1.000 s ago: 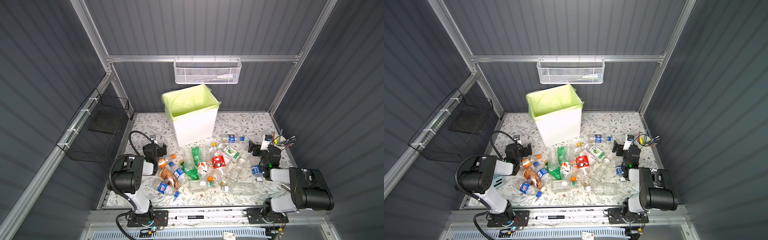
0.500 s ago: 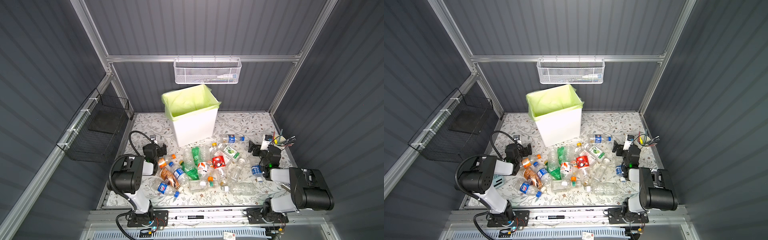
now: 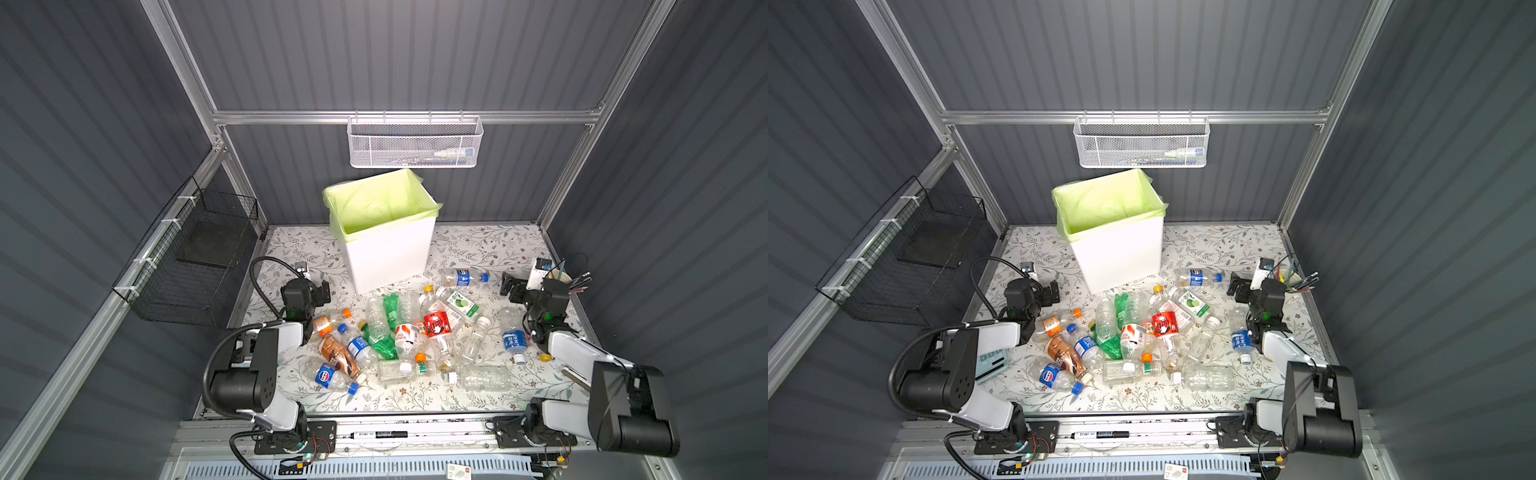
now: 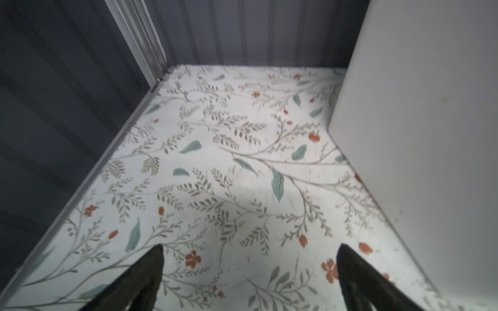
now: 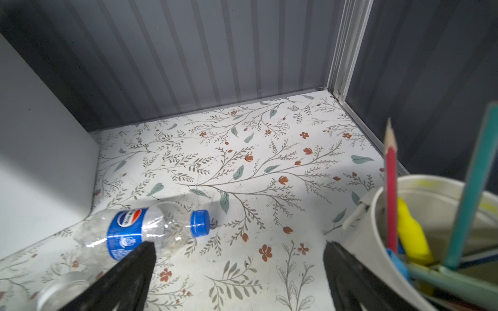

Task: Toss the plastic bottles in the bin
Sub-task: 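Lower the right gripper onto a clear bottle near the pen cup and grasp it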

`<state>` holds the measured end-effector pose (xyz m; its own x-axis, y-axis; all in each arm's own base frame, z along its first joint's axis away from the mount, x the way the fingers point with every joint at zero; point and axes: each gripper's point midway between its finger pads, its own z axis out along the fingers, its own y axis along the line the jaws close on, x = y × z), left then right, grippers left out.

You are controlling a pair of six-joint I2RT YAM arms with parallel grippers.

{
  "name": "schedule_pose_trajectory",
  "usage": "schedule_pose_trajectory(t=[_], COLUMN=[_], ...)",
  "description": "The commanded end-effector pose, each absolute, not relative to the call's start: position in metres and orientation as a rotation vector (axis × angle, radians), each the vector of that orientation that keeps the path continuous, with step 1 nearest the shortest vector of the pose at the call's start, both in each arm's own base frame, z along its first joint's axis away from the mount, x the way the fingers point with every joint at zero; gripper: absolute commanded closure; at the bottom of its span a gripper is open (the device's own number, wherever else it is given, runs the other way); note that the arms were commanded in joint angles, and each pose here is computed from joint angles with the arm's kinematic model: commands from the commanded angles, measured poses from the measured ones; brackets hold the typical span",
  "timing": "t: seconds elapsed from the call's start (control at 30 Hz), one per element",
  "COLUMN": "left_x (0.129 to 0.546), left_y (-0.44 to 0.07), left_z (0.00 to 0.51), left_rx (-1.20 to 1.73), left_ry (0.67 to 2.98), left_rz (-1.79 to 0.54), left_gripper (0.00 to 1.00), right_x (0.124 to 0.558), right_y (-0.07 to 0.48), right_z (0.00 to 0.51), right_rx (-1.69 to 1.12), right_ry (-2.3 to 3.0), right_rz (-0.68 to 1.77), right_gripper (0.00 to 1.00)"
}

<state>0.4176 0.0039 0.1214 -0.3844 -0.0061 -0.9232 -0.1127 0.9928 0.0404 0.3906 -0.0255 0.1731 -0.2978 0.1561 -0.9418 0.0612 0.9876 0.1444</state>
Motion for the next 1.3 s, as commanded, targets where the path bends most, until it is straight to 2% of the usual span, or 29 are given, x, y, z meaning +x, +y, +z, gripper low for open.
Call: schedule_pose_trajectory(t=[0.0, 0.2, 0.43, 1.07, 1.27], left_x=[0.408, 0.404, 0.396, 0.389, 0.387], left_y=[0.01, 0.001, -0.01, -0.016, -0.016], left_z=[0.136, 0.151, 0.156, 0.158, 0.157], left_rx=[-0.173, -0.212, -0.222, -0.227, -0.232], left_ry=[1.978, 2.018, 2.03, 2.034, 2.038], left_rz=[0.094, 0.017, -0.006, -0.03, -0.028], left_gripper=[0.0, 0.0, 0.0, 0.0, 0.0], right_x=[0.36, 0.318, 0.278, 0.27, 0.27], right_y=[-0.014, -0.007, 0.0, 0.004, 0.007], right_z=[0.146, 0.124, 0.098, 0.059, 0.049], right_rx=[0.229, 0.308, 0.352, 0.409, 0.398], right_ry=[2.125, 2.397, 2.621, 2.79, 2.822], right_rz=[0.168, 0.178, 0.133, 0.059, 0.064], right_gripper=[0.01, 0.03, 0.11, 0.22, 0.22])
